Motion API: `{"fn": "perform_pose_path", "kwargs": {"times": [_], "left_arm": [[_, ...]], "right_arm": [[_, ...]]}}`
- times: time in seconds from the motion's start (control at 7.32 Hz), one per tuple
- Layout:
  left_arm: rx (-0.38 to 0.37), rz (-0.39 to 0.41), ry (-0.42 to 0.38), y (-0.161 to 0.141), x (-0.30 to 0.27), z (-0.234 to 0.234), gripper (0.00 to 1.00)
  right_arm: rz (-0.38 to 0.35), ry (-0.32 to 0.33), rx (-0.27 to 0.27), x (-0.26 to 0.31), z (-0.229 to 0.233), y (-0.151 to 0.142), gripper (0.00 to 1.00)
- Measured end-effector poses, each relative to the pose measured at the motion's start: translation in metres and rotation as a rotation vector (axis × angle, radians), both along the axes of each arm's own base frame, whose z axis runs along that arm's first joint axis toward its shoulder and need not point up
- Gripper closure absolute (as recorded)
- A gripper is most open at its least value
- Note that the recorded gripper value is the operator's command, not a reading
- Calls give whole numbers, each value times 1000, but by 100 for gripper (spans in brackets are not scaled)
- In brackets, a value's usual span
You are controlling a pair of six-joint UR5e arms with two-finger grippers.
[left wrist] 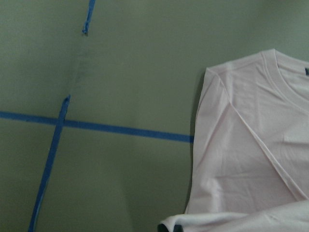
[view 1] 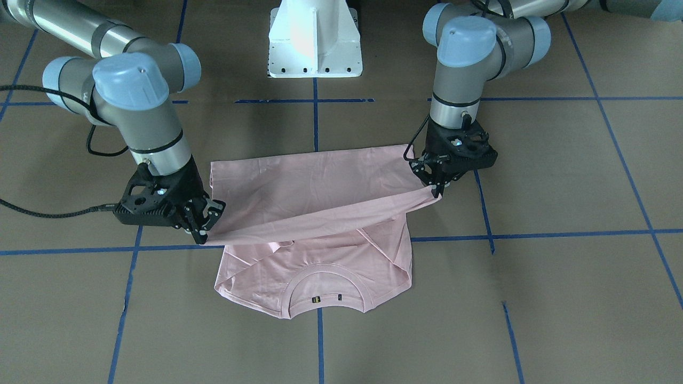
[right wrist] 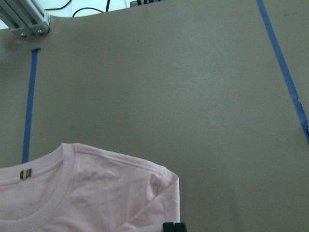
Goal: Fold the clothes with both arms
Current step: 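Carry the hem with both grippers over the collar and lay it down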
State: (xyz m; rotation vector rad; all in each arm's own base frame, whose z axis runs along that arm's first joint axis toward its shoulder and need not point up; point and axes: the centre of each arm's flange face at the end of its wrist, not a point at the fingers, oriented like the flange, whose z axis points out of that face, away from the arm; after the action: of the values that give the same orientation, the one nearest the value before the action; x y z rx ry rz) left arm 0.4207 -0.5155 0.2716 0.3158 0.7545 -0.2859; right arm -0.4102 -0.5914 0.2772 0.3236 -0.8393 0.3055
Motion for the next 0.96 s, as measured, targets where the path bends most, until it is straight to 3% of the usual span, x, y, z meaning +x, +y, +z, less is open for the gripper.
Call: {"fn": "perform_pose_path", "kwargs": {"times": [0.41,0.96], "left_arm": [[14,-37,11,-54,20,37,100],[12,-44,7,-72,37,60,100]], "right_arm": [[29,-9,13,-14,32,-51,100],[33,8,-3,-19,45,-61,100]]}}
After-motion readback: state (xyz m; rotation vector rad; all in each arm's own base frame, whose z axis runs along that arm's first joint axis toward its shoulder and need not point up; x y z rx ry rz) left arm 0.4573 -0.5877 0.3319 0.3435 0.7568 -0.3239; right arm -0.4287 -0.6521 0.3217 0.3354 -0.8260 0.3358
